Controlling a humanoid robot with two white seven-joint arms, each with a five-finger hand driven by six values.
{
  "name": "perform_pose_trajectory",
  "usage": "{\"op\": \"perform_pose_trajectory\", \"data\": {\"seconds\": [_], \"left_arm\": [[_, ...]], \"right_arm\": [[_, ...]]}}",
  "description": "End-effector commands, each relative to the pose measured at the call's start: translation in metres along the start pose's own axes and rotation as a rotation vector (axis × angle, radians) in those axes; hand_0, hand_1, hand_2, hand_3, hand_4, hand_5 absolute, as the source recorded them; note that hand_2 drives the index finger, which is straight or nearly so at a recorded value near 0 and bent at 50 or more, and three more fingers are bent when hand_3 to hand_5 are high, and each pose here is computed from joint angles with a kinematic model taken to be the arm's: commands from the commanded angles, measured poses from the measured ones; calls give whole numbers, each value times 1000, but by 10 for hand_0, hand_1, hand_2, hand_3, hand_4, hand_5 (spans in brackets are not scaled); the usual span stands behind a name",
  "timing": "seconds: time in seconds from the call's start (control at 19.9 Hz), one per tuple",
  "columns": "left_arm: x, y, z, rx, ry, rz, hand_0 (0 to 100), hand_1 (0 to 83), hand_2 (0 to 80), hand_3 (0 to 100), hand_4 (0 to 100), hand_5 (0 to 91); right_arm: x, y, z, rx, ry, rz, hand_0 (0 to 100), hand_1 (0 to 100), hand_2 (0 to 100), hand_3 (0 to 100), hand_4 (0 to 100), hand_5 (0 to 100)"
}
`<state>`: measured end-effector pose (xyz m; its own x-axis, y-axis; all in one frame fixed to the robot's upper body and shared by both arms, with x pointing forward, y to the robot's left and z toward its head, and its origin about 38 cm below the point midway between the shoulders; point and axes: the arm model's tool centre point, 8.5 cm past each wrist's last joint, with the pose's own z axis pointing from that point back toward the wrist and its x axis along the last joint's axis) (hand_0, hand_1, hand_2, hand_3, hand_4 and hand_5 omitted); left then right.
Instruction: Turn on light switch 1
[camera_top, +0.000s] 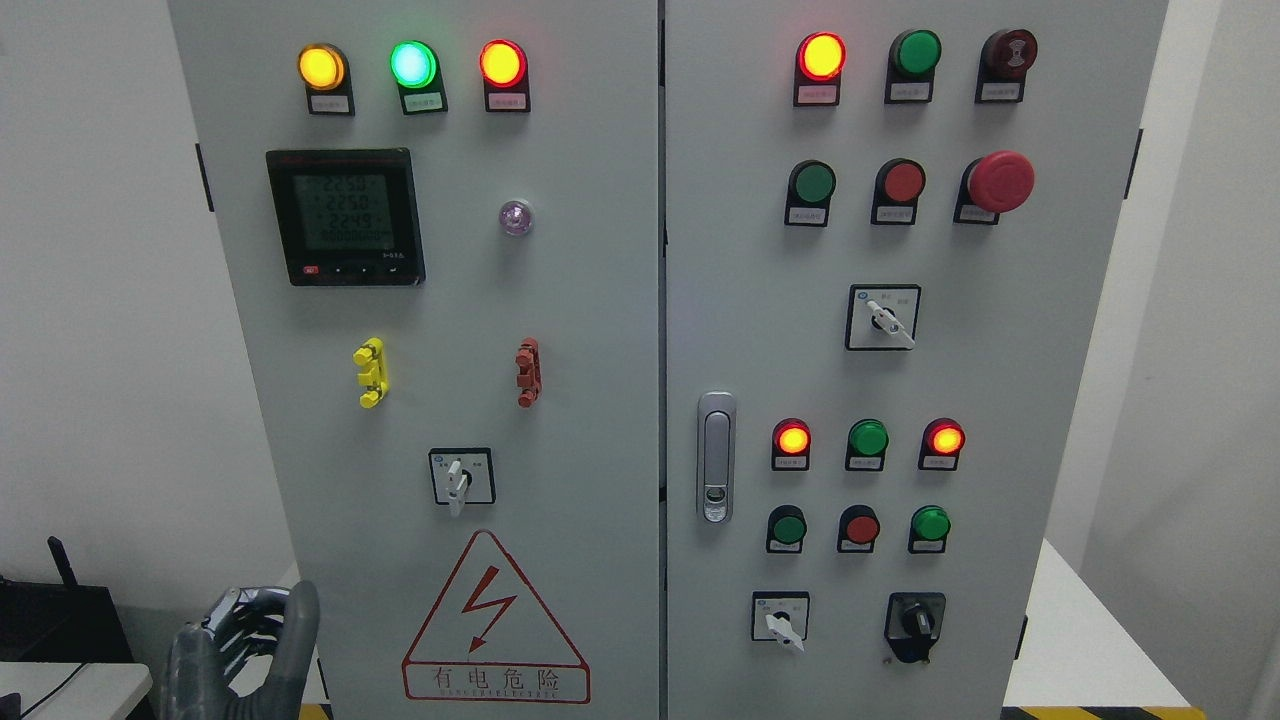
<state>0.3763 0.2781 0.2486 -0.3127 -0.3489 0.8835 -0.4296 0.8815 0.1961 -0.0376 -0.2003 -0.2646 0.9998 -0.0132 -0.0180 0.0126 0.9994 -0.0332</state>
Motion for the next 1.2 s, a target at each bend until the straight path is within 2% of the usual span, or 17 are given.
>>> {"op": "perform_pose_trajectory", "data": {"seconds": [0.0,0.3,1.15], "left_arm": [[23,-45,7,-48,-32,-3,228,411,574,711,766,662],[38,-56,-5,-18,-1,13,219,432,587,722,771,672],[34,-72,-6,20,95,-21,193,472,568,721,773,672]], "right_arm": [[0,1,0,2,1,-8,120,389,0,0,0,0],[0,1,0,2,1,-8,120,389,0,0,0,0],[0,1,0,2,1,-8,120,389,0,0,0,0]]}}
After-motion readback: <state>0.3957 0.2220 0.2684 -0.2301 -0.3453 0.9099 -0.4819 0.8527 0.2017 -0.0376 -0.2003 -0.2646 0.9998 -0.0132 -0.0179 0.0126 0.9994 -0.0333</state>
